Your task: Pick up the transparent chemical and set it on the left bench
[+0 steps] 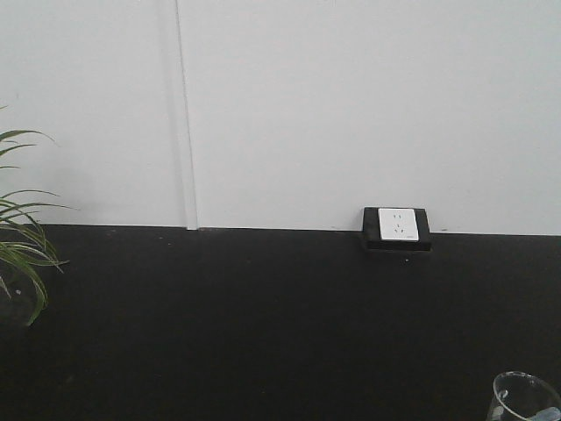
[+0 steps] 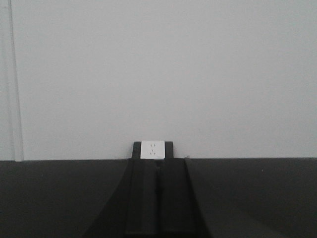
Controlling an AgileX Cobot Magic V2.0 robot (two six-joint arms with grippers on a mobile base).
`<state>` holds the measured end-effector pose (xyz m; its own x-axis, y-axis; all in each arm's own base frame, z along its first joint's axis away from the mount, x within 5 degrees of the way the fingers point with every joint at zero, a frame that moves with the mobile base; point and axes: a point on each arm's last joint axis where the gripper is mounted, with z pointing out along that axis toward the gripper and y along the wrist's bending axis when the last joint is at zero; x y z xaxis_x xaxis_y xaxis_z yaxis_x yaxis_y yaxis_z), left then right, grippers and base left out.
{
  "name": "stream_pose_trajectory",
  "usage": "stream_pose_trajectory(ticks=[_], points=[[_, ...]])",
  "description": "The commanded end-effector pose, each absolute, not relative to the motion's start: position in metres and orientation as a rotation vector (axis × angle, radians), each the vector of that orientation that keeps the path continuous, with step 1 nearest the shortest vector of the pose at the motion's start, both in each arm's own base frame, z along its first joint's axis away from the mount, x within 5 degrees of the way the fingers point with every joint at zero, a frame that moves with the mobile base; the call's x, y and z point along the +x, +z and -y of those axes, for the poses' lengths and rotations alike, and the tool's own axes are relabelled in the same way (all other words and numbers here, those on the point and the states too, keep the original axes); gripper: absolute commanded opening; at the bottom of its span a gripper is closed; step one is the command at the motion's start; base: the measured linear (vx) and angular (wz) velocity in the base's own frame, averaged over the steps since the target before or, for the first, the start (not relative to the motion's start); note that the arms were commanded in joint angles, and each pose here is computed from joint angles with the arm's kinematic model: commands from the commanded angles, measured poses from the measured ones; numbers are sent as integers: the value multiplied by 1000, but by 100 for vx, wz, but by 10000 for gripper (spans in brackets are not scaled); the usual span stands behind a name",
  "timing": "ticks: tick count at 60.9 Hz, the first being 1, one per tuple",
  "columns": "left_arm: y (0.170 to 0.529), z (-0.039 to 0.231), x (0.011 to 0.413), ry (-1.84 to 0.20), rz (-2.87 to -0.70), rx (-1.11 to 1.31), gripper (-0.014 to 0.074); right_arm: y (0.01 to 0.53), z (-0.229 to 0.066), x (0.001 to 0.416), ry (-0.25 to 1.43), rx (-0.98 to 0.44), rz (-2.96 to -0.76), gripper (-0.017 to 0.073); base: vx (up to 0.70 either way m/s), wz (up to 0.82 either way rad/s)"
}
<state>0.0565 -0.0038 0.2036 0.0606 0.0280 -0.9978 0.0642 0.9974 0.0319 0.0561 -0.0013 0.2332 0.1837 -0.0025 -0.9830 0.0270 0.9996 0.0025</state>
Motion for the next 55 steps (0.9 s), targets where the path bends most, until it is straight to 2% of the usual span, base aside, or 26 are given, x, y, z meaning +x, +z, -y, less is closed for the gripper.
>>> stream_pose_trajectory(ticks=[1, 12, 21, 31, 45, 55], points=[[206, 4, 55, -35, -1429, 64, -3, 265, 2, 61, -39, 15, -1381, -1, 0, 0], [206, 4, 55, -35, -1429, 64, -3, 264, 3, 89, -27, 26, -1547, 15, 0, 0], [206, 4, 55, -35, -1429, 64, -3, 250, 4, 113, -19, 32, -1683, 71, 0, 0], [206, 4, 55, -35, -1429, 64, -3, 239, 4, 140, -9, 19, -1723, 187, 0, 0], [206, 4, 55, -35, -1429, 64, -3, 218, 3, 172, 15, 18, -1756, 402, 0, 0], [206, 4, 55, -35, -1429, 64, -3, 207, 3, 188, 23, 7, -1731, 475, 0, 0]])
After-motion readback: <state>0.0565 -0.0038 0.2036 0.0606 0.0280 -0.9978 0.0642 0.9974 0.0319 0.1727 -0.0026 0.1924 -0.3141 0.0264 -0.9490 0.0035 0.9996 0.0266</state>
